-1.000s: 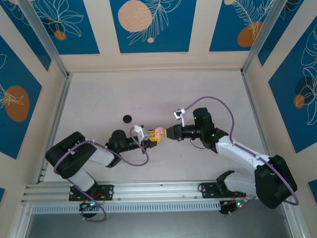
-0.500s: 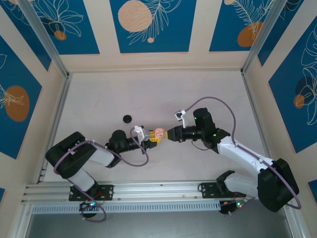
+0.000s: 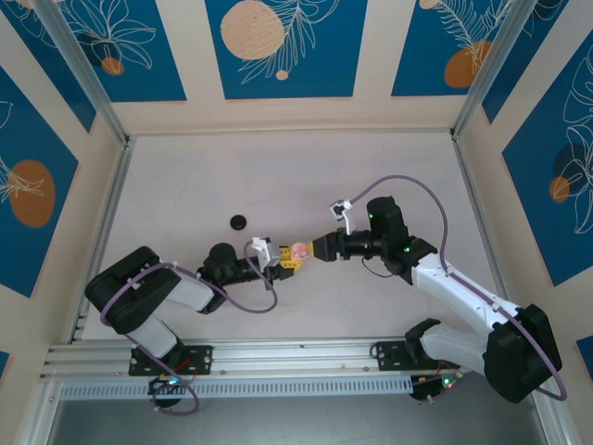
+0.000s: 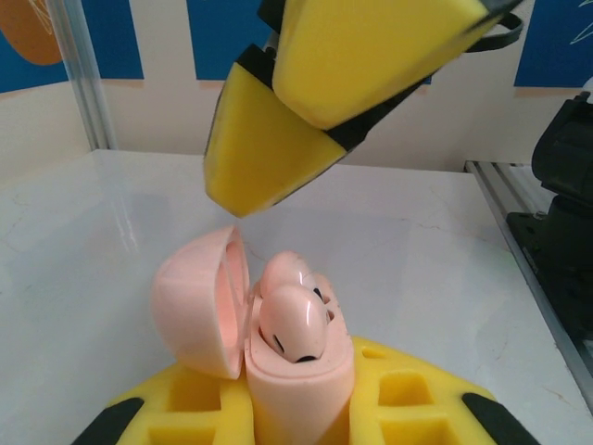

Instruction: Insert wireless bluetooth earbuds into charging case

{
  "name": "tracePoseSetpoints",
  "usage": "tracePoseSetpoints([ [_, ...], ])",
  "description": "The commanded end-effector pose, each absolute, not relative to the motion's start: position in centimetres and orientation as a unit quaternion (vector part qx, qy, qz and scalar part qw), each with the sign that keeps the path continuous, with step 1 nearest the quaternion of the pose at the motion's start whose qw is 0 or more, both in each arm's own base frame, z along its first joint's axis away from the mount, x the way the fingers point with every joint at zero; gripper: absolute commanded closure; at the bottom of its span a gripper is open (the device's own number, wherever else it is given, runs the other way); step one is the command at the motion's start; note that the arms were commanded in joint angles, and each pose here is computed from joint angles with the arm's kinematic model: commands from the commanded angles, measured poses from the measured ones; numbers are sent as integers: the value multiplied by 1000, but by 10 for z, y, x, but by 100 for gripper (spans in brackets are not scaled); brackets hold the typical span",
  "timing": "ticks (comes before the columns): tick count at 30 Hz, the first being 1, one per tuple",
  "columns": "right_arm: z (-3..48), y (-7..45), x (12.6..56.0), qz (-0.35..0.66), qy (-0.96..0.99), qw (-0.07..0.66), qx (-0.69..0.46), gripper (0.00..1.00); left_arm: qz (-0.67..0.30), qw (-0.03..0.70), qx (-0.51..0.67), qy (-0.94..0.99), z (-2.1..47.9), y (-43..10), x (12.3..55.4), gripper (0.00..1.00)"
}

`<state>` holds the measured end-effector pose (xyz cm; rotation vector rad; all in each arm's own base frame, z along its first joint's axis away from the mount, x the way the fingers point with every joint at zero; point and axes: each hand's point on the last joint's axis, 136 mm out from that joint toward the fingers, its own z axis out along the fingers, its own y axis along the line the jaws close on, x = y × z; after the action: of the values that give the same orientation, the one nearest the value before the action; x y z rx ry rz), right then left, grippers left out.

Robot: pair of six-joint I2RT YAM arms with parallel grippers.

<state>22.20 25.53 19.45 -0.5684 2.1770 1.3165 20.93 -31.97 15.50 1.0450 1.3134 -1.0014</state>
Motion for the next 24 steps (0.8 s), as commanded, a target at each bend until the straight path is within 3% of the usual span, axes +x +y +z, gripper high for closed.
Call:
tracePoseSetpoints([
  [1,218,268,218,530,772,251,-246,40,-453,567,462,510,177,-327,193,88],
  [11,208,292,212,557,761,189,-273,42,-454,569,461,507,180,-327,191,88],
  [17,205,292,202,563,759,171,-278,50,-442,579,445,520,180,-324,198,87],
  [24,235,278,182,583,715,233,-307,55,-424,586,428,541,174,-319,207,88],
])
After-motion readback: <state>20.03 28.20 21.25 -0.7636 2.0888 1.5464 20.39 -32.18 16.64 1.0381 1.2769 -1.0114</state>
